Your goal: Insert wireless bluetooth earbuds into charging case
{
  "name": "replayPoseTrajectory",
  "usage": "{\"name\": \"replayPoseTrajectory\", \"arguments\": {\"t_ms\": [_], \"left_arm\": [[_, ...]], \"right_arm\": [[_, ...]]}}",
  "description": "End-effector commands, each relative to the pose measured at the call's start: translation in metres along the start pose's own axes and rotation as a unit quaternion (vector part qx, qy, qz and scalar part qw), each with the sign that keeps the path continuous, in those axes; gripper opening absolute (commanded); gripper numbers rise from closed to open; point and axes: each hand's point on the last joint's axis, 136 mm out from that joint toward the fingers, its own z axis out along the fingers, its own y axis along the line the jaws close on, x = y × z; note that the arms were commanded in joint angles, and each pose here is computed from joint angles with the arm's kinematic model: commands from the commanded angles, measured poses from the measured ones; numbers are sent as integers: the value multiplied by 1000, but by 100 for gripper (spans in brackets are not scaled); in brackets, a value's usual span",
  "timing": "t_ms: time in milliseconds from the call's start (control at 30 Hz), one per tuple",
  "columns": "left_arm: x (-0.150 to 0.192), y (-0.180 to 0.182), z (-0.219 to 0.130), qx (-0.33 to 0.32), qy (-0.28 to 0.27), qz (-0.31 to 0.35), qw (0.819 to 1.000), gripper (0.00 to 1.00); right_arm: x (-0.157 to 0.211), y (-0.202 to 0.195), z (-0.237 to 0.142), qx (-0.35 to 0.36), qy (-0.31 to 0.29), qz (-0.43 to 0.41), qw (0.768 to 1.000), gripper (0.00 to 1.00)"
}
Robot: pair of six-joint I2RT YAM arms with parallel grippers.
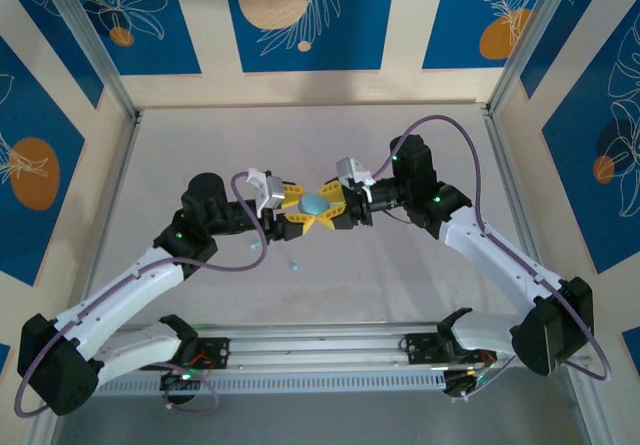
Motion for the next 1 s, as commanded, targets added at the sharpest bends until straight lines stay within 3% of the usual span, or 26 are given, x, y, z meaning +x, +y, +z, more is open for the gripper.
{"name": "replayPoseTrajectory", "arguments": {"t_ms": [0, 300, 533, 767, 967], "left_arm": [[-9, -6, -1, 11, 2, 21, 1000, 49], [-8, -7, -5, 5, 9, 34, 999, 55], [-18, -8, -3, 12, -17, 29, 999, 54], [-15, -8, -1, 18, -12, 21, 1000, 46], [-16, -10, -1, 23, -14, 18, 999, 46]], "right_arm": [[-9, 4, 0, -14, -6, -3, 1000, 38], [-8, 4, 0, -14, -4, -2, 1000, 38], [-6, 3, 2, -12, 1, 0, 1000, 38], [-7, 3, 2, -13, 1, -3, 1000, 38], [-4, 2, 3, -7, 7, -6, 1000, 38]]}}
